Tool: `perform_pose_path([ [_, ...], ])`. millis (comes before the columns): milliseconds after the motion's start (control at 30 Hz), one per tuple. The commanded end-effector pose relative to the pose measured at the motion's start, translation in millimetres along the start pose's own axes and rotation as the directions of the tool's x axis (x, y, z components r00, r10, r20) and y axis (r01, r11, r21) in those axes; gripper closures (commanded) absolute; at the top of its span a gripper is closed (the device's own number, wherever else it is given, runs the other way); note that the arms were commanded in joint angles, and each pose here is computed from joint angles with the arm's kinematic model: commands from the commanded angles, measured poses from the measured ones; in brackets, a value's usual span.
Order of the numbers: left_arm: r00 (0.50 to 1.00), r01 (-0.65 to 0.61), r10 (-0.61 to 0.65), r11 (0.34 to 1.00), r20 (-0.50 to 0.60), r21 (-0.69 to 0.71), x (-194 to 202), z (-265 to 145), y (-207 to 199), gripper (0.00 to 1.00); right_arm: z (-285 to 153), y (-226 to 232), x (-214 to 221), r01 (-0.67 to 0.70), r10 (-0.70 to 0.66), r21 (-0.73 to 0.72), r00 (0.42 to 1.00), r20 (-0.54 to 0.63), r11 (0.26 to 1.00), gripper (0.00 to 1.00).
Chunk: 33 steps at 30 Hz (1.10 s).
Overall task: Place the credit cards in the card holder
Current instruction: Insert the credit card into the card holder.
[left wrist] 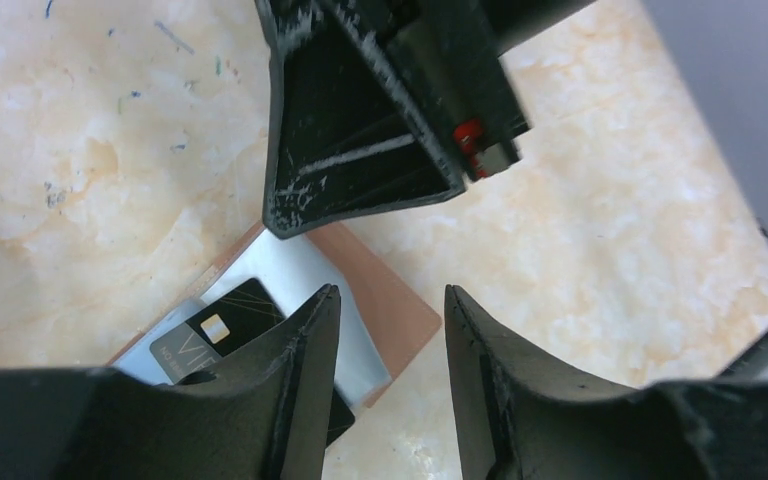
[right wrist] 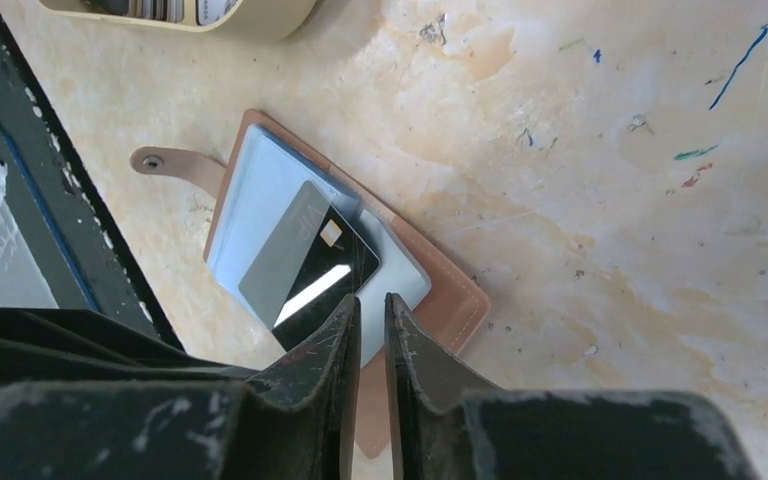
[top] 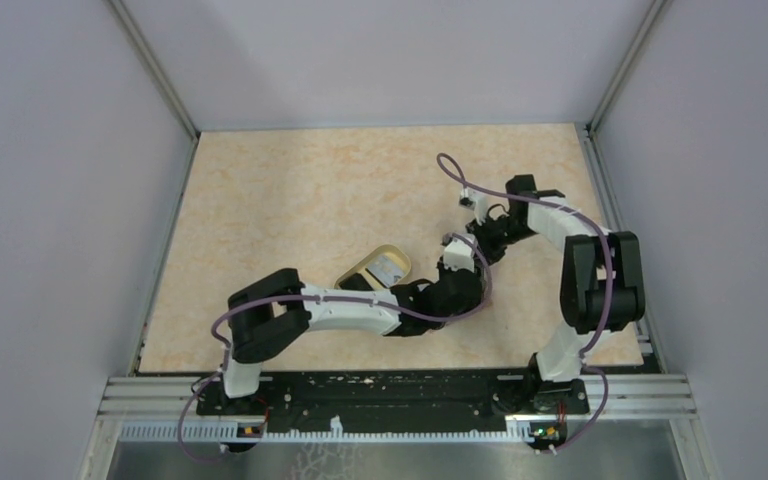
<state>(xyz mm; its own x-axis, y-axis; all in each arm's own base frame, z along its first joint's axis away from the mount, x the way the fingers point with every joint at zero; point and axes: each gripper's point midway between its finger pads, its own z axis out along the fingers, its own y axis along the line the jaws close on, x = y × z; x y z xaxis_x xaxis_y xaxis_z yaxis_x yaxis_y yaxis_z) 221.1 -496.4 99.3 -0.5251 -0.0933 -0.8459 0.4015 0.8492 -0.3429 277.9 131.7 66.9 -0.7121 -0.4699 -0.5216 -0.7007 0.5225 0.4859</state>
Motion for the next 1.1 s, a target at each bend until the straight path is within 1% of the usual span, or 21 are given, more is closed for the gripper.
perform_pose_path([
  [0, 0.998, -0.017, 0.007, 0.987, 0.063, 0.158, -26, -19, -22, 0.5, -10, 2, -12, 0.074, -0.078, 0.053, 0.995, 0.067, 0.996, 0.87],
  [100, 0.998, -0.047, 0.037, 0.978, 0.055, 0.204, -21, -31, -18, 0.49, -4, 4, -5, 0.097, -0.1, 0.072, 0.994, 0.04, 0.993, 0.93],
  [233, 0.998, -0.063, 0.061, 0.974, 0.017, 0.218, -8, -49, 2, 0.51, 6, 6, 8, 0.123, -0.122, 0.096, 0.992, -0.016, 0.988, 1.0],
  [333, 0.997, -0.076, 0.08, 0.979, -0.016, 0.19, 6, -61, 26, 0.53, 9, 0, 18, 0.137, -0.13, 0.145, 0.99, -0.061, 0.98, 1.0],
  [500, 0.99, -0.047, 0.055, 0.997, -0.13, 0.063, 35, -69, 66, 0.58, 15, -5, 38, 0.201, -0.167, 0.247, 0.974, -0.153, 0.948, 1.0],
  [633, 0.98, -0.024, 0.025, 1.0, -0.199, 0.007, 55, -68, 77, 0.61, 20, -8, 41, 0.217, -0.166, 0.302, 0.968, -0.187, 0.928, 1.0],
  [867, 0.961, -0.044, 0.029, 0.998, -0.274, -0.051, 80, -59, 87, 0.66, 28, -7, 44, 0.2, -0.14, 0.302, 0.968, -0.209, 0.932, 1.0],
  [1067, 0.951, -0.032, 0.018, 0.999, -0.308, -0.042, 91, -53, 90, 0.67, 34, 6, 39, 0.18, -0.134, 0.245, 0.972, -0.194, 0.953, 1.0],
])
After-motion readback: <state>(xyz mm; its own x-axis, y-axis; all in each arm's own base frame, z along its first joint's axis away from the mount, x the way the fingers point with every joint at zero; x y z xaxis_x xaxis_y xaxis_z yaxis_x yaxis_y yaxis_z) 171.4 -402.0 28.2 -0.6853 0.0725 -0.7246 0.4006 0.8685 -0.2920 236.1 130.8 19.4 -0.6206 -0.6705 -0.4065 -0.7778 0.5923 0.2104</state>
